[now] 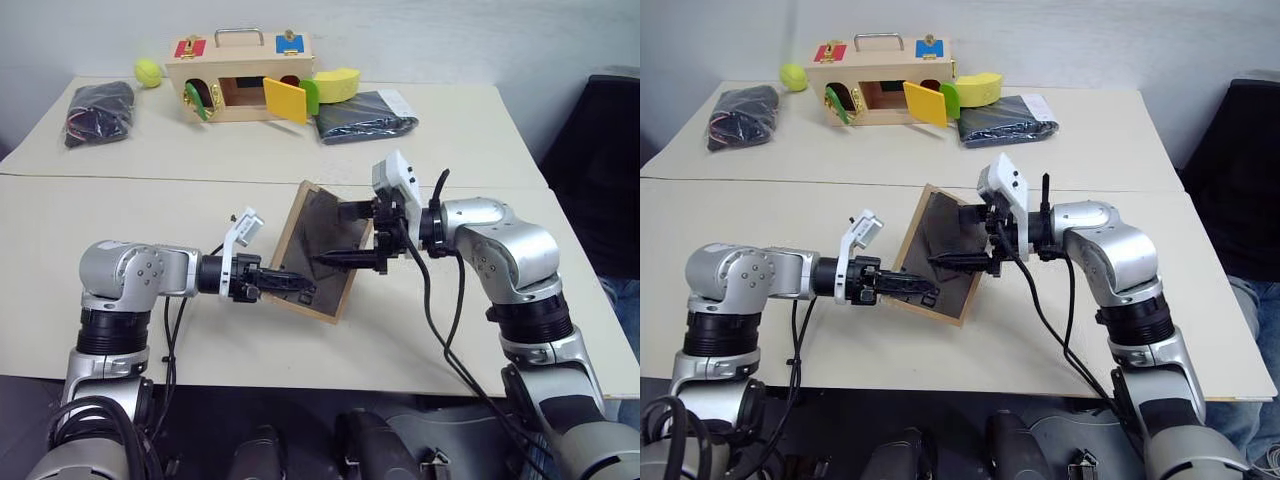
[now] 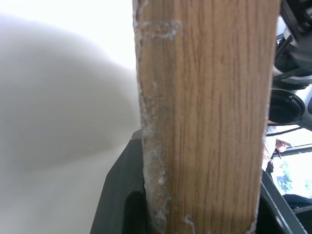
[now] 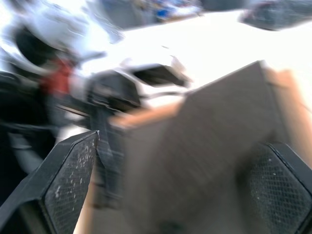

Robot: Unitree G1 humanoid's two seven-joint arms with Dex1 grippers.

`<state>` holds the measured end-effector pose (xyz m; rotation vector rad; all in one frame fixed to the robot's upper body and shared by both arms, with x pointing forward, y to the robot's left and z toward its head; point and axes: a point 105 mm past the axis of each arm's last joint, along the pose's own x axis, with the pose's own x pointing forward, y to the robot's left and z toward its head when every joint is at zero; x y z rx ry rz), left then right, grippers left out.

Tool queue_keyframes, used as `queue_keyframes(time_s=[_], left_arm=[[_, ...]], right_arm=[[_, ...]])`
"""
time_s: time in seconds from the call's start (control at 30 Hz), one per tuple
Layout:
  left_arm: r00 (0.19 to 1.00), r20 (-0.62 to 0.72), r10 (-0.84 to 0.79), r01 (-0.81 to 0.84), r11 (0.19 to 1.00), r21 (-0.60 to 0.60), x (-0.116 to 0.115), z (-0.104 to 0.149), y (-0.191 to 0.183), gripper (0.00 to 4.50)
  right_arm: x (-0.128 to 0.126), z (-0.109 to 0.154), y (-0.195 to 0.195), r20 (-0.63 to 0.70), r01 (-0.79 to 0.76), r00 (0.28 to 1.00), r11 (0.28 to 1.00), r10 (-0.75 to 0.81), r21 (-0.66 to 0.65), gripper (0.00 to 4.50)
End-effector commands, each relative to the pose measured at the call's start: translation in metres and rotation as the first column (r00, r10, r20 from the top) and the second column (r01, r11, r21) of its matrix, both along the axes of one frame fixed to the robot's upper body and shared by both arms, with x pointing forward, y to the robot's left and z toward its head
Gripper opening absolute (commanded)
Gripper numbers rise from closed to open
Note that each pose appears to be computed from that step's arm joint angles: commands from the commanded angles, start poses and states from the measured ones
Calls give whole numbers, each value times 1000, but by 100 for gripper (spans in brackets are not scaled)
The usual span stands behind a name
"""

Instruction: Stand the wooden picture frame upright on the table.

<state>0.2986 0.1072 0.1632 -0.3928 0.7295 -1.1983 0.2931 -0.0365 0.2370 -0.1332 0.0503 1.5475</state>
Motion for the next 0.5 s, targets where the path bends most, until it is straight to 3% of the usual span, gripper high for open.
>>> queue_keyframes(time_s=[0.03, 0.2, 0.33, 0.4, 0.43, 0.5], left_arm=[[998, 57, 18, -16, 999, -32, 8, 13, 3, 117], [998, 60, 24, -22, 999, -43, 10, 16, 6, 117], [999, 51, 18, -15, 998, -64, 9, 22, 8, 117], [999, 52, 13, -10, 998, -61, 7, 23, 8, 117], [999, 51, 11, -8, 998, -62, 7, 25, 9, 117], [999, 47, 9, -5, 998, -68, 7, 28, 10, 117]], right_arm=[[-12, 14, -11, 58, -13, 998, 1000, 12, 6, 450], [9, 9, -38, 161, 183, 972, 982, -173, -53, 450], [25, -6, -68, 518, 345, 825, 928, -228, -142, 450], [29, -12, -74, 691, 390, 698, 909, -188, -145, 450], [32, -17, -75, 829, 420, 545, 897, -126, -139, 450], [29, -27, -71, 946, 400, 325, 906, 3, -140, 450]])
